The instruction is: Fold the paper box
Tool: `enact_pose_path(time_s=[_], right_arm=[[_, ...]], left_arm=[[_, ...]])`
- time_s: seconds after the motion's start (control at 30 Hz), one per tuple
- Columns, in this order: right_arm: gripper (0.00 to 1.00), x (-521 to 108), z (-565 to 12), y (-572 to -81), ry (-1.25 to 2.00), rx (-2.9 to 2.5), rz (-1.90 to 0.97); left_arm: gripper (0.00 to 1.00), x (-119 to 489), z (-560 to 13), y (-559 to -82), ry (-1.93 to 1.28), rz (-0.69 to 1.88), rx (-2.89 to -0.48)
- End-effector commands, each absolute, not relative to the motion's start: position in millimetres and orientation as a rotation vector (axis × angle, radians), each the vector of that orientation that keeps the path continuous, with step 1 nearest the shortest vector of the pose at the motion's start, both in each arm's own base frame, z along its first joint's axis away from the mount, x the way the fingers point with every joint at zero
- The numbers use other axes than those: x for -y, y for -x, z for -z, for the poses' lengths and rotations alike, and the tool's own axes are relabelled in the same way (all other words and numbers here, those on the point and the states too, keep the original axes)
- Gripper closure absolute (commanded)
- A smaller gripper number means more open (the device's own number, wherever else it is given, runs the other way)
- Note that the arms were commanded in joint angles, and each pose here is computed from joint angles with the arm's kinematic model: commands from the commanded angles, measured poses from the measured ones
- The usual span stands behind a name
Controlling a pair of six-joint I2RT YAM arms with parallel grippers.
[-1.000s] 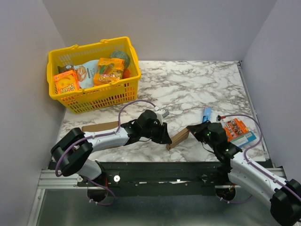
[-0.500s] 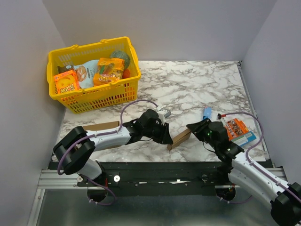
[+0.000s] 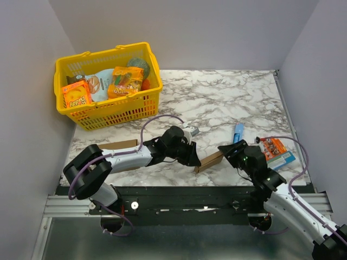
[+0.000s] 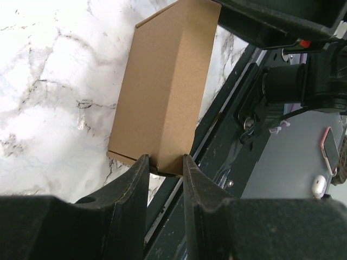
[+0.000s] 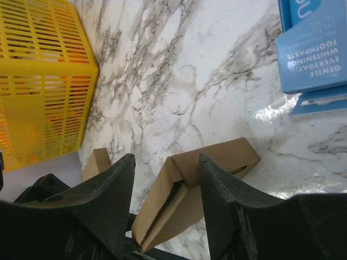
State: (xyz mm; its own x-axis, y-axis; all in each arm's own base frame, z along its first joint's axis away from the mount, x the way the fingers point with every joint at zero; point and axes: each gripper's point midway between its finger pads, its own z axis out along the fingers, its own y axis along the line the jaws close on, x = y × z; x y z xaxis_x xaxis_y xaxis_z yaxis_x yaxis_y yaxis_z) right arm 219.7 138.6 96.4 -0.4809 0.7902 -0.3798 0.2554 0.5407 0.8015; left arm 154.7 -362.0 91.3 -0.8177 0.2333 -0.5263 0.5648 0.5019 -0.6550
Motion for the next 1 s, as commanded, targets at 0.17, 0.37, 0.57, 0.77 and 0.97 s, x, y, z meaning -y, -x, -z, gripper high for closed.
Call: enact_pose_path(time_s=[0.17,0.37,0.57,0.77,0.97], right_arm=[[0.3,-116.3,-74.8,-207.6,-0.913,-2.035,-0.744],[0.3,-116.0,-71.0,-203.9,-0.934,-2.037,-0.758],[0.35,-116.2,-67.8,-202.5,-0.944,-2.043,-0.76],[0.38,-115.8,-69.4,-202.4,-0.962,-2.022,-0.781],[0.38,-112.9,-69.0,-201.9,-0.966,-2.02,-0.764]], left_arm=[[1.0,316.2,-18.4,-117.3,-0.713,1.009,-2.696],[1.0,316.6,-19.2,-117.0,-0.717,1.011,-2.691],[1.0,316.9,-19.9,-117.3,-0.717,1.014,-2.688],[1.0,316.8,-19.6,-116.2,-0.718,1.015,-2.691],[1.0,316.7,-19.8,-116.8,-0.718,1.012,-2.688]])
